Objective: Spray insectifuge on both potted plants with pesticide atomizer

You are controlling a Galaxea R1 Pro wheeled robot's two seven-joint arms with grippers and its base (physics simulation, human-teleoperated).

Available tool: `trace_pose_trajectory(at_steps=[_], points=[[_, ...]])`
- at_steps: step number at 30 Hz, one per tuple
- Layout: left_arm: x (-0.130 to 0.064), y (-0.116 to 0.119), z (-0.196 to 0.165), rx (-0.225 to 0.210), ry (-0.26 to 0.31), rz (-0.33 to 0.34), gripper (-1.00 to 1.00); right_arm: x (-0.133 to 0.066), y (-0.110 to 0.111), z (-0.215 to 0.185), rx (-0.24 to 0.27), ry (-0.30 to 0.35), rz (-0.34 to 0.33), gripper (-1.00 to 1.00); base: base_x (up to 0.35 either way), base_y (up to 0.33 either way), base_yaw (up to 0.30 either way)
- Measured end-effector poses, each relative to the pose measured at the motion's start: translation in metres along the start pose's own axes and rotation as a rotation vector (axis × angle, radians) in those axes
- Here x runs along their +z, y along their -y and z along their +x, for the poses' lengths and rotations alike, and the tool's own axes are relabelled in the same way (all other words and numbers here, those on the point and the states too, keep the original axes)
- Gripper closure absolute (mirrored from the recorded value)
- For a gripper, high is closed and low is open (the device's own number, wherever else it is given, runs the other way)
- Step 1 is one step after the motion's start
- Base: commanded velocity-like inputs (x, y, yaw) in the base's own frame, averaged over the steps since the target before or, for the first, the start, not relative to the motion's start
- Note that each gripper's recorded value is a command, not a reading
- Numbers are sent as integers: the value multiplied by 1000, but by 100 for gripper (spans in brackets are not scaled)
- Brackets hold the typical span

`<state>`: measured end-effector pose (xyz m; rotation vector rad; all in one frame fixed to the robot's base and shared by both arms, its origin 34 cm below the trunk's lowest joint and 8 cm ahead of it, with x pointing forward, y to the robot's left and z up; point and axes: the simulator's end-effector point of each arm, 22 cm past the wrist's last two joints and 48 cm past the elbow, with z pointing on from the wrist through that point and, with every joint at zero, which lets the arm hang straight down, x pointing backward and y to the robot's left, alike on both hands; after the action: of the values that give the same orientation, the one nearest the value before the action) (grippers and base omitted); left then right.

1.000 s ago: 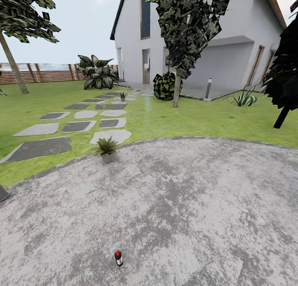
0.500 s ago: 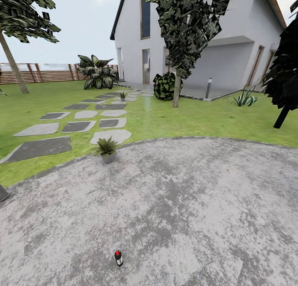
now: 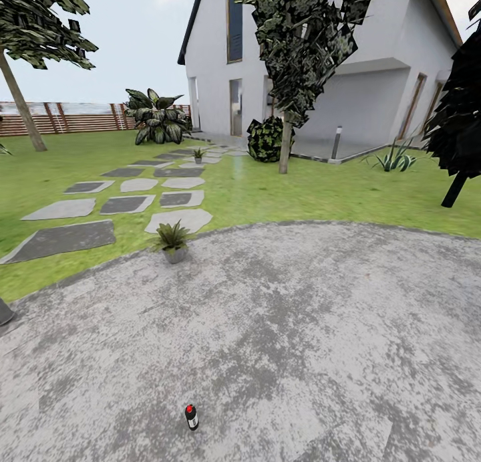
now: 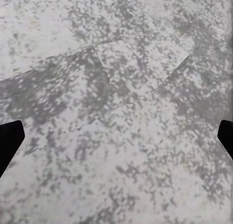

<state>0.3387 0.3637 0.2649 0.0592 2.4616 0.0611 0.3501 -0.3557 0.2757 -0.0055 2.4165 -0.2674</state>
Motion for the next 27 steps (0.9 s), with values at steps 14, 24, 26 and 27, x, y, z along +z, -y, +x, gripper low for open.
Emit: trace_pose_trajectory(at_steps=[14,24,26,27], points=[[19,-11,-45,0,64,-16,-100,9,6,-39,9,79,19,-100,0,0,0],[59,-16,-161,-17,189,-22,-100,20,8,-340,57,557,20,-100,0,0,0],[58,-15,-156,-17,181,-21,-100,27,5,-319,52,500,15,-100,0,0,0],[59,-15,-157,-17,182,-21,-100,29,3,-320,53,494,13,-100,0,0,0]])
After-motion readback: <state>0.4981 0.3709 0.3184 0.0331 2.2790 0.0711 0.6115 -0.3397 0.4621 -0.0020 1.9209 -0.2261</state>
